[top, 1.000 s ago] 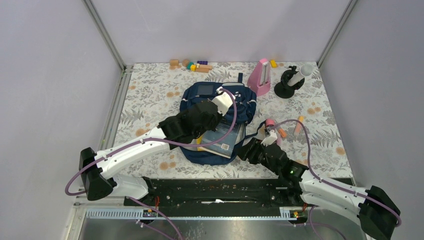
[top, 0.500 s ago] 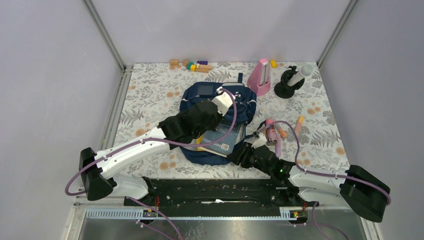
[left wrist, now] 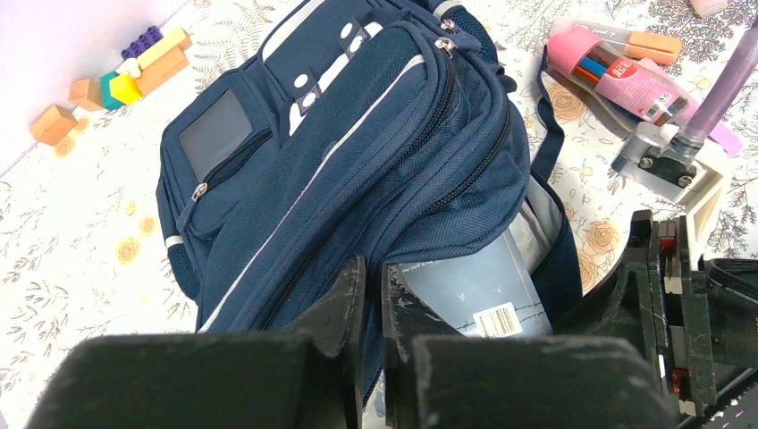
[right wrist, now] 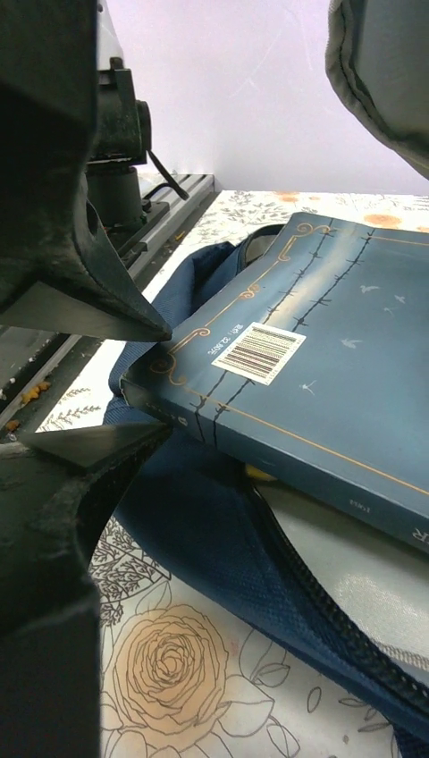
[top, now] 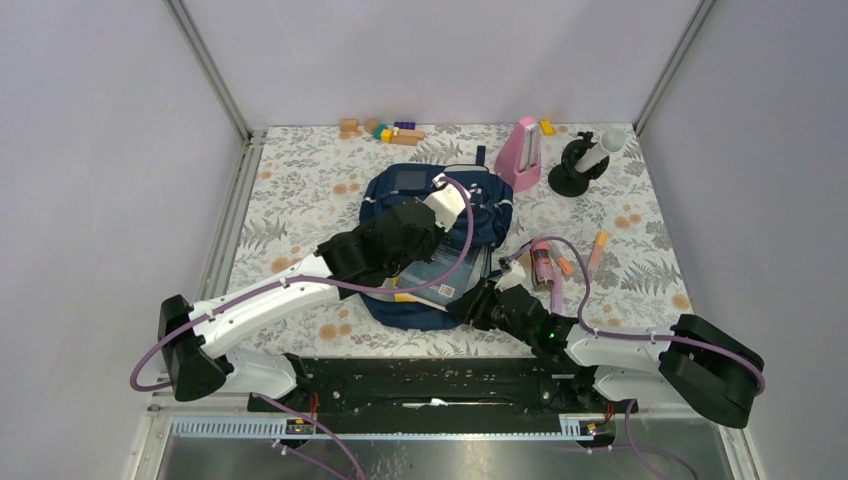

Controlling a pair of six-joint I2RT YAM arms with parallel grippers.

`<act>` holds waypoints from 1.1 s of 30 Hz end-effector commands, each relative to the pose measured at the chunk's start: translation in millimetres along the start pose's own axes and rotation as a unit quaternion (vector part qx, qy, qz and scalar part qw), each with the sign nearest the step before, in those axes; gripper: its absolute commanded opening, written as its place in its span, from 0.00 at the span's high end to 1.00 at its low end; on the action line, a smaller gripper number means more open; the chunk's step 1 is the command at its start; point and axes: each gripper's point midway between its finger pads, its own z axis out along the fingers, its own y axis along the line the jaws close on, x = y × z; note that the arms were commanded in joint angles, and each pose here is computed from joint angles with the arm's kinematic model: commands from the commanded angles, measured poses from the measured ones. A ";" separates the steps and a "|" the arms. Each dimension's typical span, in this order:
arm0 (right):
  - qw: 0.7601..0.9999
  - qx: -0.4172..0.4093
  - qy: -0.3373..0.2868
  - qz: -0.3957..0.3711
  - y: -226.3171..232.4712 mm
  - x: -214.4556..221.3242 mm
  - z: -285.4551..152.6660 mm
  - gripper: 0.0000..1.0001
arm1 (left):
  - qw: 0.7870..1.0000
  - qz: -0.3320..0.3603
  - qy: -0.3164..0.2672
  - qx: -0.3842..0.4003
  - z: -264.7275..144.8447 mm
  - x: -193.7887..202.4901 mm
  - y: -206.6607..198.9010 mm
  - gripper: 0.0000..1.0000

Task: Pack the student bag
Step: Place the book in the student bag.

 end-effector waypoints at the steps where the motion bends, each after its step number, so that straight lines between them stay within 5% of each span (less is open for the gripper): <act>1: 0.998 -0.025 -0.059 0.001 25.5 -27.2 8.4 0.55 | 0.994 -0.043 -0.099 -0.010 -20.6 -53.9 12.7 1.00; 10: 0.994 -0.010 -0.103 -0.045 36.5 -51.3 28.6 0.80 | 0.993 -0.045 -0.105 -0.008 -24.8 -57.3 13.6 1.00; 25: 0.987 -0.006 -0.141 -0.073 46.8 -109.1 70.5 0.85 | 0.993 -0.046 -0.111 0.001 -29.4 -60.4 12.6 1.00; 28: 0.985 -0.003 -0.148 -0.093 46.6 -112.7 64.0 0.75 | 0.993 -0.044 -0.111 0.002 -29.3 -60.1 12.2 1.00; 33: 0.976 0.014 -0.141 -0.164 45.1 -116.6 40.7 0.40 | 0.994 -0.048 -0.097 -0.010 -25.7 -58.6 15.6 1.00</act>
